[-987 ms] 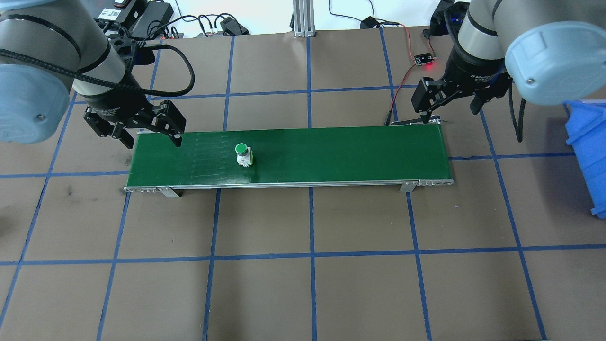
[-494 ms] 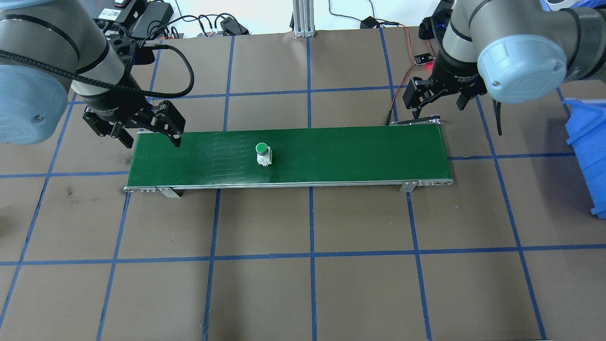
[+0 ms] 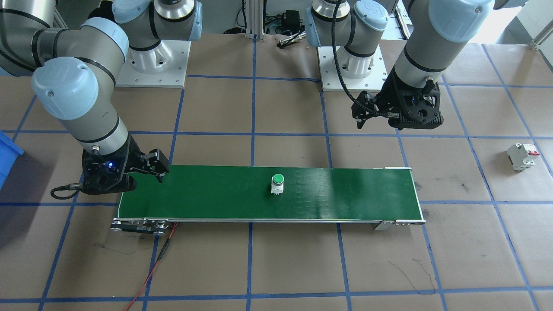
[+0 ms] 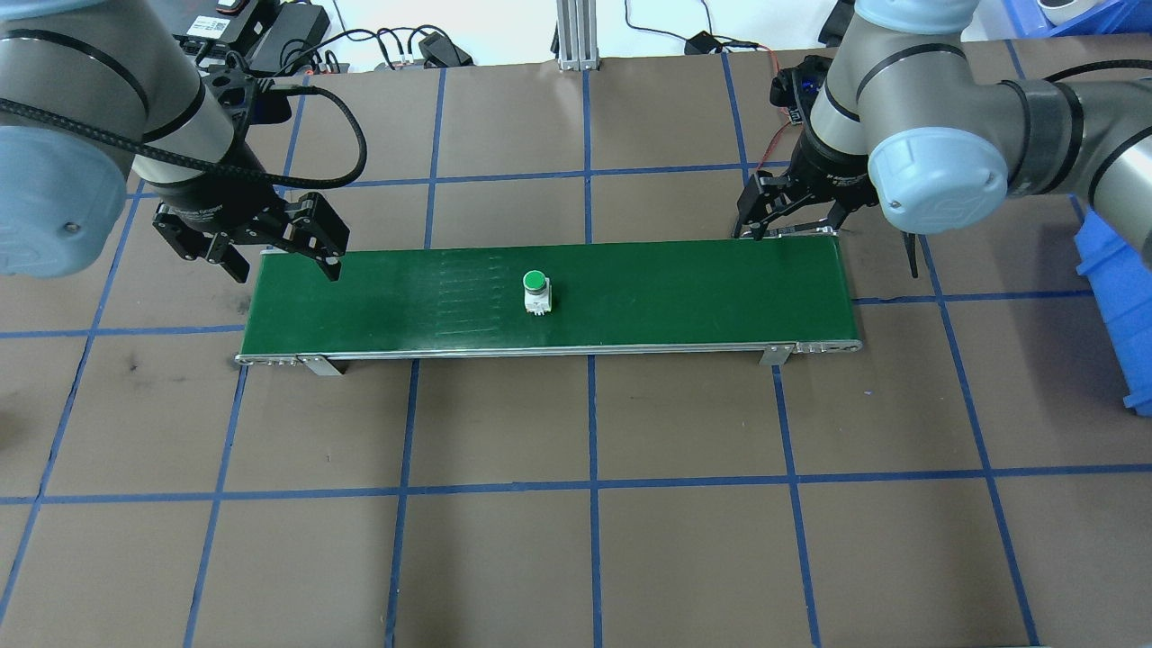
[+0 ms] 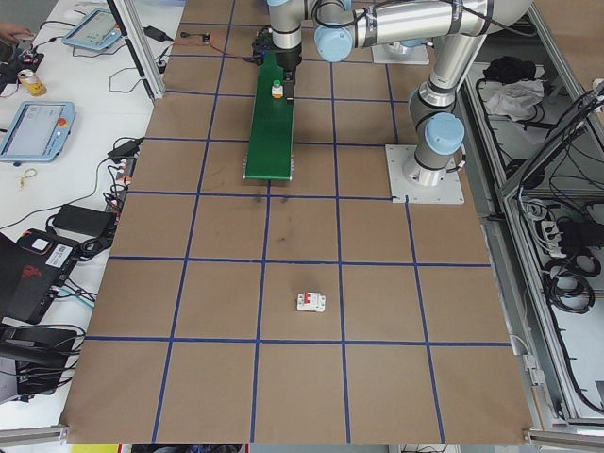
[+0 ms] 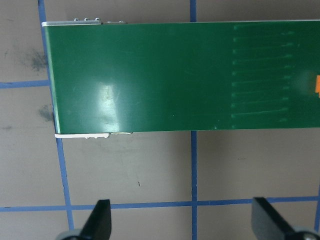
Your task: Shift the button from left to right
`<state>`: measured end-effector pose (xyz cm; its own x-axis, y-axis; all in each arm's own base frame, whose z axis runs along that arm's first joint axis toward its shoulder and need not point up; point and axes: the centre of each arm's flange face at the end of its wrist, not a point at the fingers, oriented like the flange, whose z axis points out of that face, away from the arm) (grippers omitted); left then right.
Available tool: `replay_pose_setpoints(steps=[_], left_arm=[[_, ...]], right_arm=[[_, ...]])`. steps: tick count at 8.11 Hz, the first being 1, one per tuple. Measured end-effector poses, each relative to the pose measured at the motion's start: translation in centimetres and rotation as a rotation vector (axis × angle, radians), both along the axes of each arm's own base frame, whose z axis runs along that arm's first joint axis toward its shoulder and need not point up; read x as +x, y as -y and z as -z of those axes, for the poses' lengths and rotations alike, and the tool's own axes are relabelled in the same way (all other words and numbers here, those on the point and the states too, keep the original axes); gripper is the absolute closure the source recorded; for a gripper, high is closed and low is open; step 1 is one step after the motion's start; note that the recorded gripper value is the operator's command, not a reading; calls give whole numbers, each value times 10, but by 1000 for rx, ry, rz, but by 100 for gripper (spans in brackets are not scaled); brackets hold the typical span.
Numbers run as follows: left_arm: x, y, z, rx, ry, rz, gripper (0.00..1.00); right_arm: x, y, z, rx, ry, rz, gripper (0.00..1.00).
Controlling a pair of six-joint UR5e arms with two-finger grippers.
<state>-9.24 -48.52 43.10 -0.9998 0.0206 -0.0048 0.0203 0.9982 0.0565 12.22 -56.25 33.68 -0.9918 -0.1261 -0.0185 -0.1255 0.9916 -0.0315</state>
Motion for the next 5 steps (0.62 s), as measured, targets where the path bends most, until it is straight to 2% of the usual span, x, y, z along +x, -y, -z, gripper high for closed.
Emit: replay_pose_setpoints(steps=[1,5], left_arm=[[0,2,0,-2,0,-4,0],[1,6,3,0,-6,-15,0]], right_arm=[[3,0,4,0,31,2,4],[9,3,9,-6,93,131,3]])
